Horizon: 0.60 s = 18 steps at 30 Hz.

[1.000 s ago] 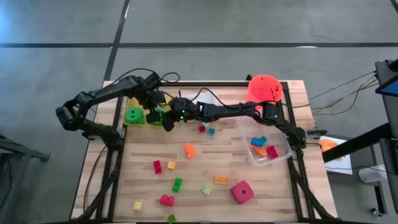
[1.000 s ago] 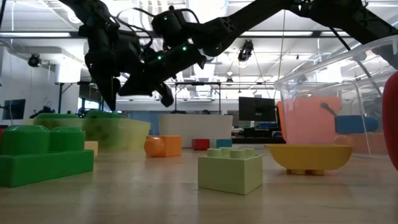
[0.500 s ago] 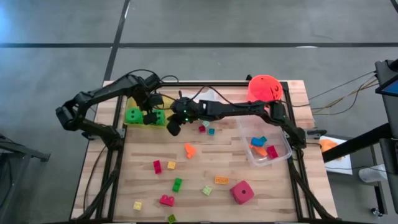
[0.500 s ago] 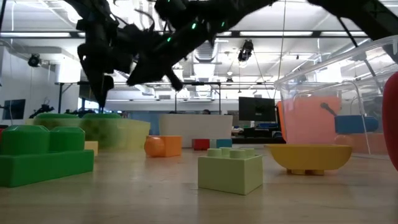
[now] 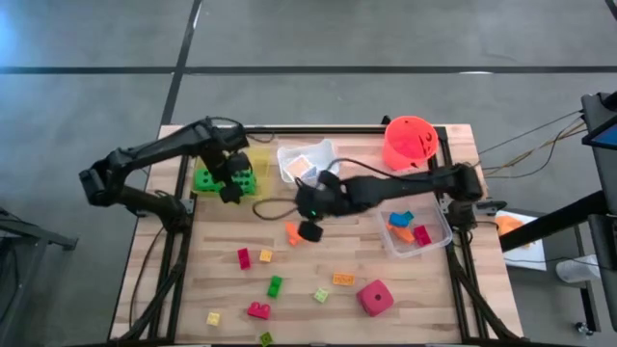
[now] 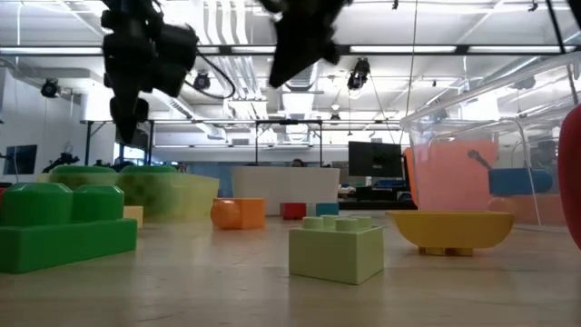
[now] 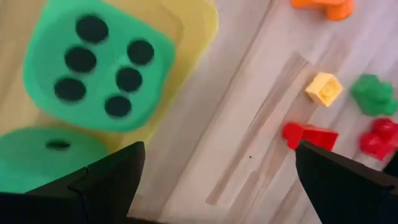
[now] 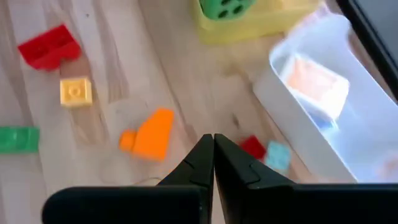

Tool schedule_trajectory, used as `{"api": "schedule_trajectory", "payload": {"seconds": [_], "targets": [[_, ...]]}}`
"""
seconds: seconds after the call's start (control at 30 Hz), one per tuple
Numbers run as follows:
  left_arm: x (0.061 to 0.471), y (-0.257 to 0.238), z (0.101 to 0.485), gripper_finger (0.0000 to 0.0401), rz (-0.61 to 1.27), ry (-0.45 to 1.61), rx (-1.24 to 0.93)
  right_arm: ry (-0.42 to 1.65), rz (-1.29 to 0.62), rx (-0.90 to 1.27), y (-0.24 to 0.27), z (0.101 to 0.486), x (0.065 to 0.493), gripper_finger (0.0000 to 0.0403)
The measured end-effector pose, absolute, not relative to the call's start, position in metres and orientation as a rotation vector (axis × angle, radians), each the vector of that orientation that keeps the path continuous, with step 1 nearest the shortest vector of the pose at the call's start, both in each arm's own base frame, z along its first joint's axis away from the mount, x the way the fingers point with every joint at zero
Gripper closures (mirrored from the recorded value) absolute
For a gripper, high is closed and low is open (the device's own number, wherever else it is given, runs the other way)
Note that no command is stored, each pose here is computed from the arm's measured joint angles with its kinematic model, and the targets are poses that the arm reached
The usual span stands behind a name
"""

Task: Pick & Place Toys
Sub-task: Put the red game piece into the transparent bin

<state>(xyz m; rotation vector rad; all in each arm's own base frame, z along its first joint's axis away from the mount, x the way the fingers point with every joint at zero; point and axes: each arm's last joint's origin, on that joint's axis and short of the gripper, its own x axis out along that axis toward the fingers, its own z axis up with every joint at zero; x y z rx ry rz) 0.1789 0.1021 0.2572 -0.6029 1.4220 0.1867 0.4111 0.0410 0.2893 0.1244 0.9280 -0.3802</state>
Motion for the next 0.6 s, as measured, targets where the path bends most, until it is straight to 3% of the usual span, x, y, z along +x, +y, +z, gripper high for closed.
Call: {"api": "schedule_trajectory", "payload": {"seconds": [0.3, 0.6], "targets": [[0.189, 0.027, 0.259, 0.0002, 0.708, 1.376, -0.675, 0.921, -0.472, 0.166, 0.079, 0.282, 0.358, 0.0395], [0.195, -0.038, 0.231, 0.0002, 0.804, 1.248, -0.947, 0.936, -0.563, 0.192, 0.093, 0.246, 0.322, 0.0395]]}}
